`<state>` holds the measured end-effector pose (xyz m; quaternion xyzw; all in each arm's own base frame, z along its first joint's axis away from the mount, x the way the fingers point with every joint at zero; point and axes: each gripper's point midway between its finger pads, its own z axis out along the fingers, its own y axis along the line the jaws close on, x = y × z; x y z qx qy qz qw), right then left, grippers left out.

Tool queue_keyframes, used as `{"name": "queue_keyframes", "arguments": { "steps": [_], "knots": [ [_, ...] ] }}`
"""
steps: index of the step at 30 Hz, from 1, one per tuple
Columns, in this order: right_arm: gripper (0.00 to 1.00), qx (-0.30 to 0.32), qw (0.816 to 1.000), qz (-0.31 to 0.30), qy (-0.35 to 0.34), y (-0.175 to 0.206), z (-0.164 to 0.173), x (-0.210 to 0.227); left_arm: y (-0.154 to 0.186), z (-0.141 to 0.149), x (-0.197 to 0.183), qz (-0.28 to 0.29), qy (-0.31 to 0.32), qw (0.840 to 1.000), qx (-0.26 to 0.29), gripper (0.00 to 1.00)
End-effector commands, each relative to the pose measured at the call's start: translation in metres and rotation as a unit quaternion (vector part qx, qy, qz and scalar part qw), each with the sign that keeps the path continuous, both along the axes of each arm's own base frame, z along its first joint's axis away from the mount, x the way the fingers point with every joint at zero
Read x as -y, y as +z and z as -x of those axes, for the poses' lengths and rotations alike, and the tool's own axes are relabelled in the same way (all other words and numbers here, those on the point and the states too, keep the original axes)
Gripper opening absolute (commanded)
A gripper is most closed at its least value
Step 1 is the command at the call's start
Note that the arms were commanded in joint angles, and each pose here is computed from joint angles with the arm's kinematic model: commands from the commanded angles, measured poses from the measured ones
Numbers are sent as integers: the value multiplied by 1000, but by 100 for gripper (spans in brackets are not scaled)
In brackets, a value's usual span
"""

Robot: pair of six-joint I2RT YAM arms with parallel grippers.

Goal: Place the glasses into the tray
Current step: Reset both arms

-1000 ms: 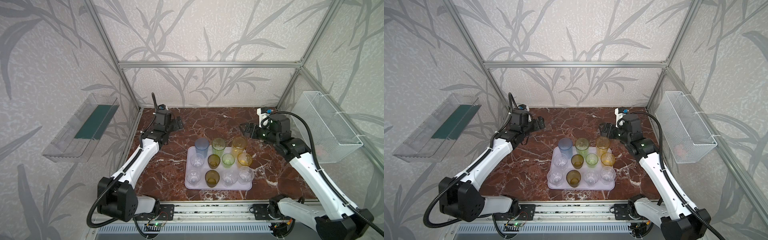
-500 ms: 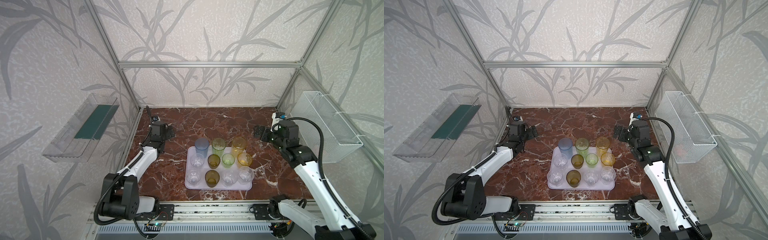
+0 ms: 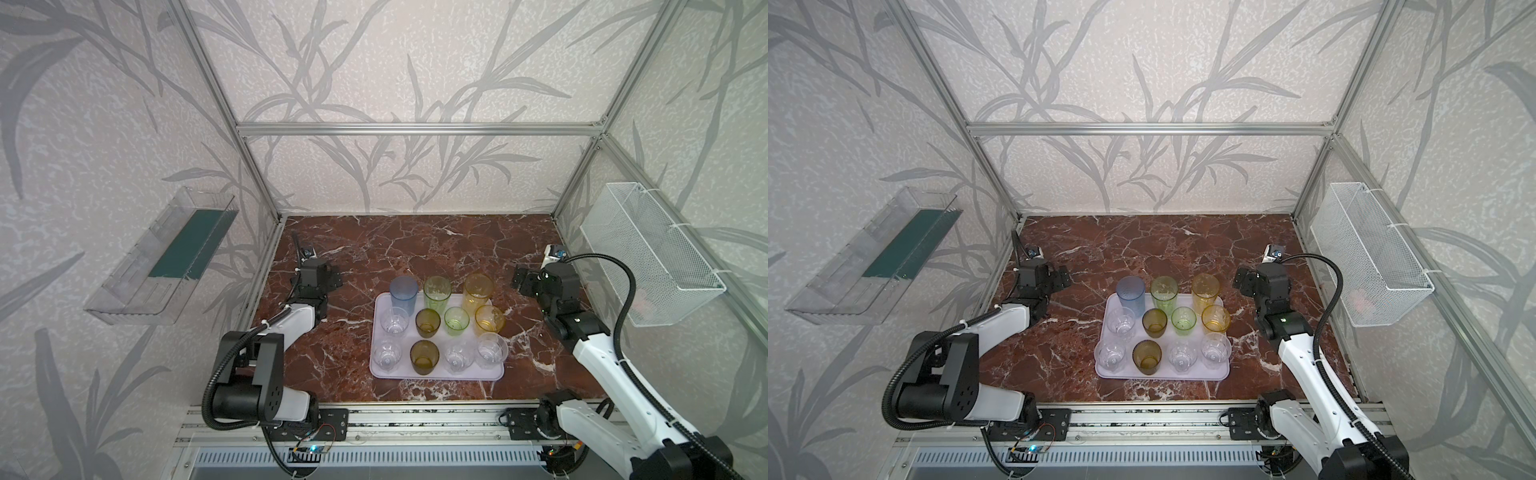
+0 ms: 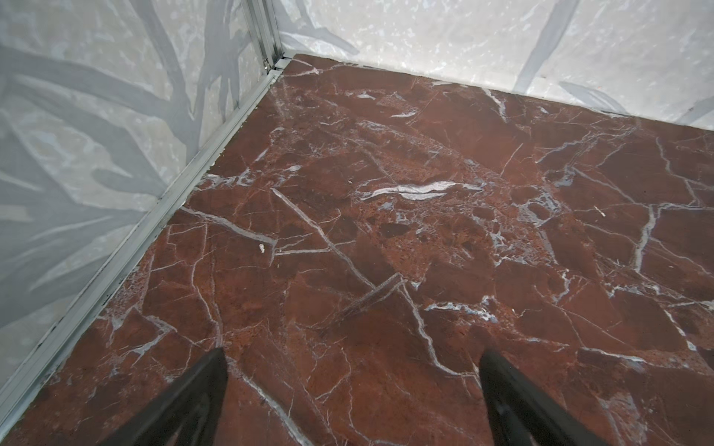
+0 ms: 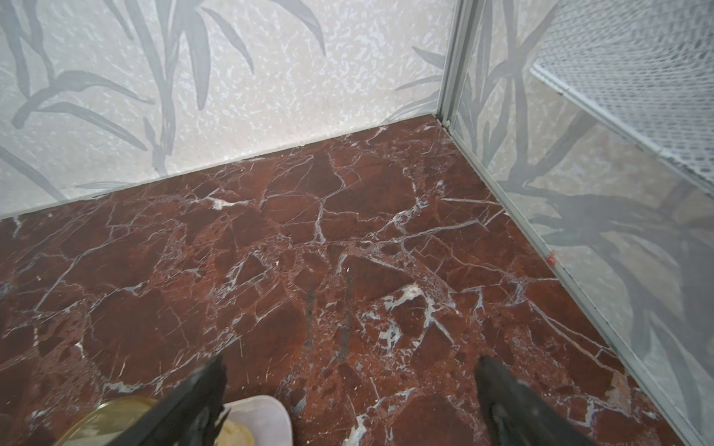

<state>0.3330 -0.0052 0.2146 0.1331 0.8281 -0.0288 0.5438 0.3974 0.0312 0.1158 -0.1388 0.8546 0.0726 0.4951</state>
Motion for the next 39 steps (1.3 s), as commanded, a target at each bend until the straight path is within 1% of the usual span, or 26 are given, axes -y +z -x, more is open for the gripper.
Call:
{"name": "queue_keyframes", "arguments": {
  "steps": [1, 4, 5, 6, 8, 9, 10, 11, 13, 15, 18, 21, 24, 26, 28, 33, 39],
  "knots": [
    [99, 65, 997, 28, -34, 25, -6, 16, 30, -2, 5, -3, -27, 997, 68, 99],
    [99, 65, 997, 39, -33, 17, -10, 17, 34, 7, 7, 0, -43, 994, 96, 99],
    [99, 62, 997, 39, -33, 13, -10, 17, 35, 10, 11, -19, -64, 993, 96, 99],
    [99, 57, 997, 40, -30, 9, -11, 16, 35, 13, 10, -42, -71, 992, 94, 99],
    [99, 50, 998, 41, -27, 4, -10, 15, 31, 19, -8, -63, -31, 993, 95, 99],
    [99, 47, 998, 43, -25, 1, -9, 15, 27, 21, -14, -55, -20, 993, 101, 99],
    [99, 47, 998, 45, -24, 1, -8, 15, 24, 20, -13, -44, -25, 993, 105, 99],
    [99, 48, 997, 49, -23, 1, -7, 15, 17, 17, -11, -40, -36, 994, 97, 99],
    [99, 57, 997, 55, -23, 1, -5, 16, 7, 11, -15, -42, -28, 995, 83, 99],
    [99, 68, 996, 57, -25, 1, -4, 18, 1, 8, -20, -47, -13, 996, 81, 99],
    [99, 86, 994, 67, -23, -2, -7, 18, -3, 11, -27, -52, 11, 994, 100, 99],
    [99, 93, 992, 78, -38, -8, -9, 23, -6, 12, -22, -52, -6, 993, 110, 99],
    [99, 102, 989, 97, -42, -12, -11, 26, -12, 11, -25, -51, 4, 993, 109, 99],
    [99, 100, 988, 109, -49, -17, -10, 29, -17, 11, -29, -54, 15, 993, 107, 99],
    [99, 86, 988, 116, -56, -25, -10, 33, -16, 13, -27, -52, 10, 992, 114, 99],
    [99, 79, 988, 114, -67, -46, -9, 38, -17, 12, -29, -54, 15, 992, 109, 99],
    [99, 69, 990, 110, -61, -66, -22, 35, -17, 11, -29, -54, 16, 993, 107, 99]
  ]
}}
